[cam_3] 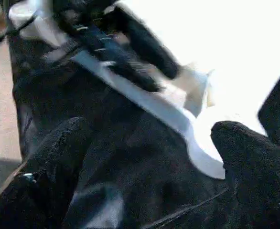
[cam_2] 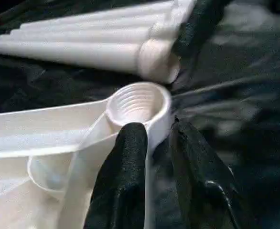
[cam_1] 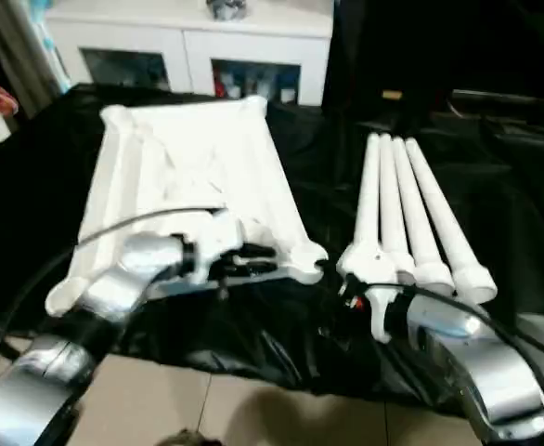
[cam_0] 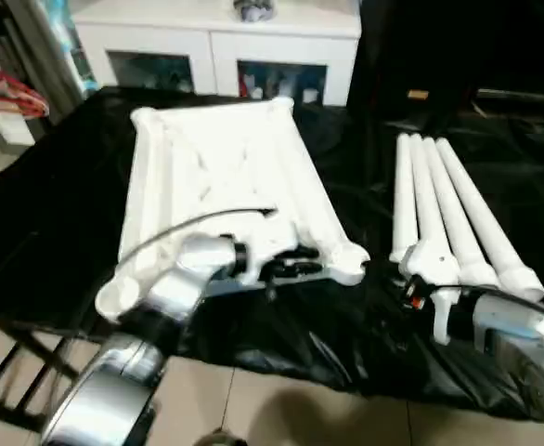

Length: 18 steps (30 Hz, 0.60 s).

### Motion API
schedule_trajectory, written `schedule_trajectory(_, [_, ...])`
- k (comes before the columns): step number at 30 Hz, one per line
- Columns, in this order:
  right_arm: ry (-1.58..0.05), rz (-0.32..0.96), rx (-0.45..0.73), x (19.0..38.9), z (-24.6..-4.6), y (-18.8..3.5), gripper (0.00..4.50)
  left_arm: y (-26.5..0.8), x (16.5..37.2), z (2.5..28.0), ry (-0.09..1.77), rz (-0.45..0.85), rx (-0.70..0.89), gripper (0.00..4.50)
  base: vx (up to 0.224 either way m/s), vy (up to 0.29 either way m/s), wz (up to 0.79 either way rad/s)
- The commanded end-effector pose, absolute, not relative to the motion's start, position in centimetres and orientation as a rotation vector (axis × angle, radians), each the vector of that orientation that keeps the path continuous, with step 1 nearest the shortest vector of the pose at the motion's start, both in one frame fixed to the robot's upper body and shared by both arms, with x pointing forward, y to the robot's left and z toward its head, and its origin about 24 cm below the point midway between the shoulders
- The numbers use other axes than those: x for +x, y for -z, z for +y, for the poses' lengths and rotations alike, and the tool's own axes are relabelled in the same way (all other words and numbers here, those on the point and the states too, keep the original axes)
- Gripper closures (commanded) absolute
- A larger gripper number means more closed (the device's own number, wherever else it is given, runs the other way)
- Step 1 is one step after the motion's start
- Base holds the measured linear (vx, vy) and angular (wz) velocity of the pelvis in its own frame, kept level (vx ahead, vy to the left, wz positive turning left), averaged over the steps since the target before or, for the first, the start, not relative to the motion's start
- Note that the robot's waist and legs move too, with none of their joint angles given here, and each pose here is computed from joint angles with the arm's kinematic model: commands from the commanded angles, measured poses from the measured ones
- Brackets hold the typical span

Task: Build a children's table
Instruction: Move table base, then pick table leg

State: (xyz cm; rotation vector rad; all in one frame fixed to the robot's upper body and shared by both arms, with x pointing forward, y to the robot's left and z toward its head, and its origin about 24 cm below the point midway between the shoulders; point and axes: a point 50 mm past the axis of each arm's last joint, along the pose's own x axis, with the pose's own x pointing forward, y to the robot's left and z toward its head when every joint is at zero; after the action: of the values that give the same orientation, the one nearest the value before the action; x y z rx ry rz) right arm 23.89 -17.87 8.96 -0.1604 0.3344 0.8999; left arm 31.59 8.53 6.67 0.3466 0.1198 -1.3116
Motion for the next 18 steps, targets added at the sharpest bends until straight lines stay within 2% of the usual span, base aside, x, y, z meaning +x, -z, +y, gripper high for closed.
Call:
schedule_trajectory(1, [-0.878,0.301,-0.146,24.1,-18.0,-9.8,0.00,-7.6,31.7,9.1,1.301,0.110,0.327,3.51,0.000,0.000,0.00])
schedule_trajectory(2, [-0.862,0.287,-0.138,24.3,-18.0,-10.1,0.00,-7.8,31.7,9.8,1.262,0.123,0.323,3.51,0.000,0.000,0.00])
schedule_trajectory(5, [-0.659,0.249,-0.071,26.4,-18.2,-10.7,0.00,-8.6,32.9,13.1,0.902,0.122,0.268,3.51,0.000,0.000,0.00])
schedule_trajectory(8, [-0.566,0.212,-0.056,27.3,-18.2,-10.7,0.00,-9.2,33.4,14.0,0.737,0.052,0.221,3.51,0.000,0.000,0.00])
schedule_trajectory(9, [-0.495,0.156,-0.060,27.9,-18.0,-10.8,0.00,-9.5,33.1,14.7,0.610,0.030,0.162,3.51,0.000,0.000,0.00])
schedule_trajectory(11, [-0.447,0.121,-0.072,28.2,-17.9,-10.9,0.00,-9.8,32.9,15.0,0.557,0.008,0.132,3.51,0.000,0.000,0.00])
schedule_trajectory(12, [-0.354,0.082,-0.056,28.5,-17.7,-10.7,0.00,-10.6,32.3,15.3,0.472,-0.063,0.095,3.51,0.000,0.000,0.00])
schedule_trajectory(14, [-0.289,0.078,-0.029,28.4,-17.3,-10.3,0.00,-10.8,31.5,15.4,0.425,-0.069,0.163,3.51,0.000,0.000,0.00])
schedule_trajectory(18, [-0.219,0.123,0.045,28.3,-16.4,-9.1,0.00,-10.2,30.8,15.2,0.368,-0.045,0.185,3.51,0.000,0.000,0.00])
